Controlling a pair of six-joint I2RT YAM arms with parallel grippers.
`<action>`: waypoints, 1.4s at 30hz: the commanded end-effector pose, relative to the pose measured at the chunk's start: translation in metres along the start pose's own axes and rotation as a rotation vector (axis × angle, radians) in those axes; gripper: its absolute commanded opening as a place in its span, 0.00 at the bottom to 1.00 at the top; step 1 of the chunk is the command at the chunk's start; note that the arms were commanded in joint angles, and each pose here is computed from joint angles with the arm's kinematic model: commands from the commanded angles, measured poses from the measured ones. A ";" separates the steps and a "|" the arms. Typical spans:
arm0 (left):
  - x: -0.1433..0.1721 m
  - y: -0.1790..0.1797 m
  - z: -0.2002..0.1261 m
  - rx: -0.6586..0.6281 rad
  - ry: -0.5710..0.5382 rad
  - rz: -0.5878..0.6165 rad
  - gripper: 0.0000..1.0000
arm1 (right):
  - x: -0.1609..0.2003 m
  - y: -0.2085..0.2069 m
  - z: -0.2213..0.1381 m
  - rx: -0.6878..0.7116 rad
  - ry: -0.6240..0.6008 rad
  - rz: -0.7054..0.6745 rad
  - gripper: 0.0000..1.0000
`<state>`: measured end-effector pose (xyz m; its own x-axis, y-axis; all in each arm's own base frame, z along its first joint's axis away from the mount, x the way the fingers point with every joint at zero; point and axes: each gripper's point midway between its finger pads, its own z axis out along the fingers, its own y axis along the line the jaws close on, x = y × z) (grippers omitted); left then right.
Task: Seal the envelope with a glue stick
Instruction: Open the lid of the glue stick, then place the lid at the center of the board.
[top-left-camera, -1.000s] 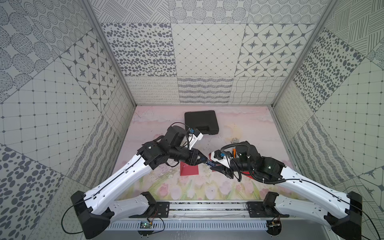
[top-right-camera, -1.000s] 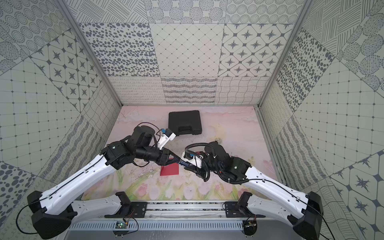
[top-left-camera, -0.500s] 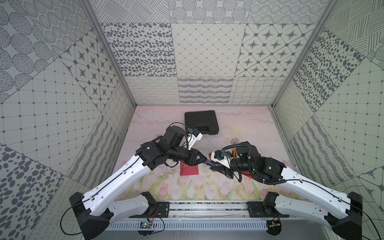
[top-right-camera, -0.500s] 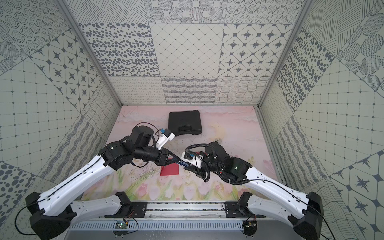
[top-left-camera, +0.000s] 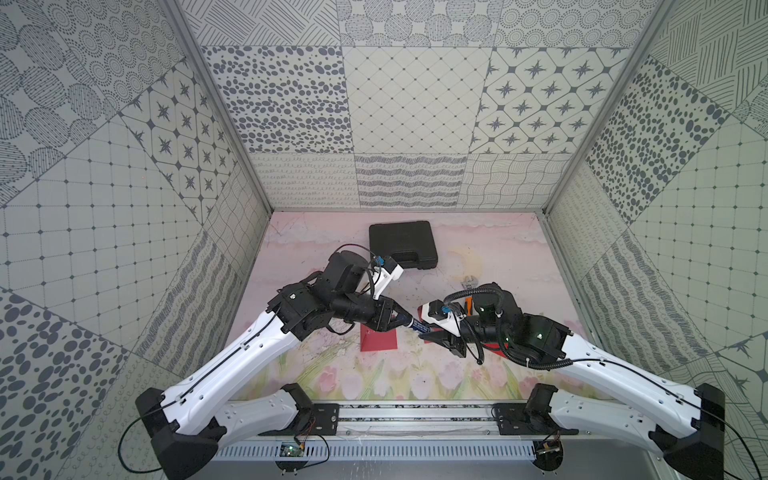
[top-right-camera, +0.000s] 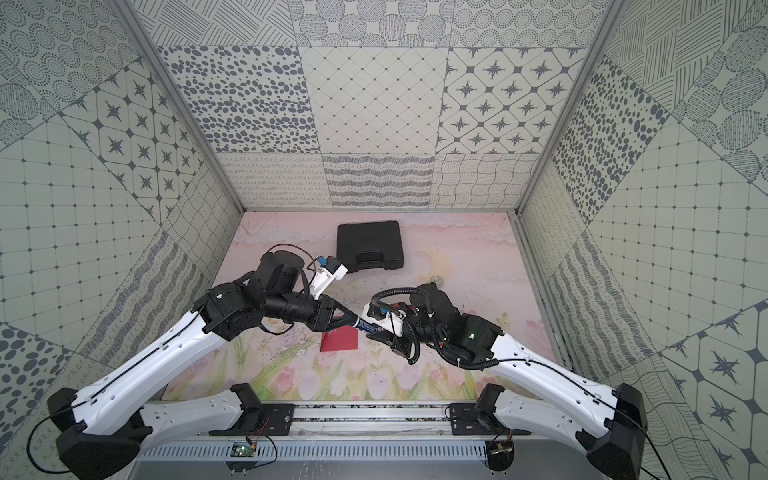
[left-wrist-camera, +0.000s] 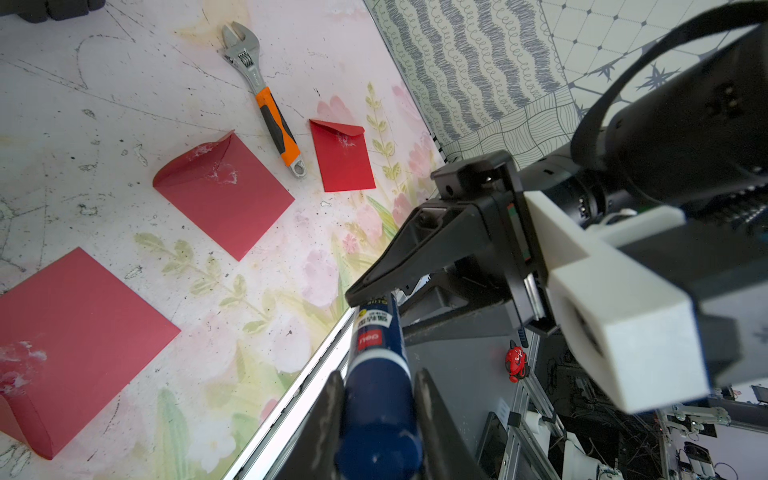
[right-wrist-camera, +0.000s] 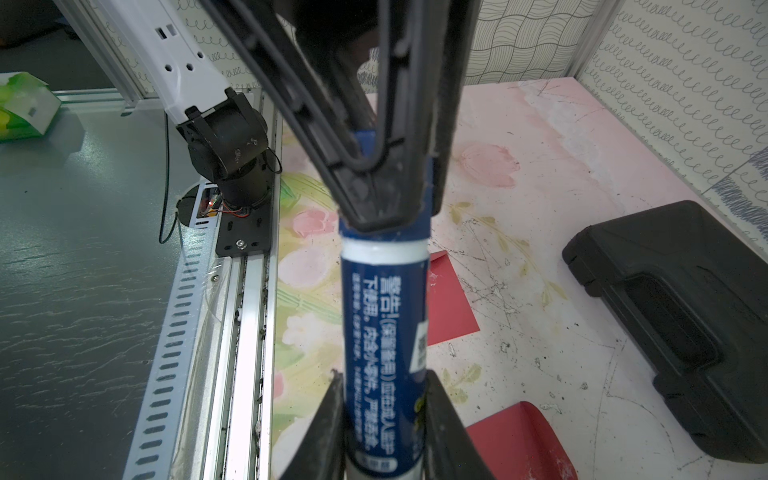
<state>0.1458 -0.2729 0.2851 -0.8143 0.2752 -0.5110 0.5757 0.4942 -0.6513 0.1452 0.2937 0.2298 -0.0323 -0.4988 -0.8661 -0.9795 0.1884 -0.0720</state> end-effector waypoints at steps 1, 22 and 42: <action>-0.009 -0.011 -0.015 0.021 -0.052 0.054 0.03 | 0.080 0.006 -0.001 0.011 0.287 0.120 0.00; -0.011 0.040 -0.015 -0.211 -0.045 -0.017 0.04 | 0.076 0.005 -0.006 0.027 0.272 0.119 0.00; -0.002 0.269 -0.031 -1.055 0.357 -0.298 0.17 | 0.077 0.006 -0.007 0.033 0.274 0.119 0.00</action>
<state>0.2886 -0.1705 0.1506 -0.9652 0.1461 -0.2170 0.1718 0.9796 -0.1045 0.1343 0.2483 0.1575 -0.2123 -0.7022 -0.6796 -0.9605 0.2781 0.0127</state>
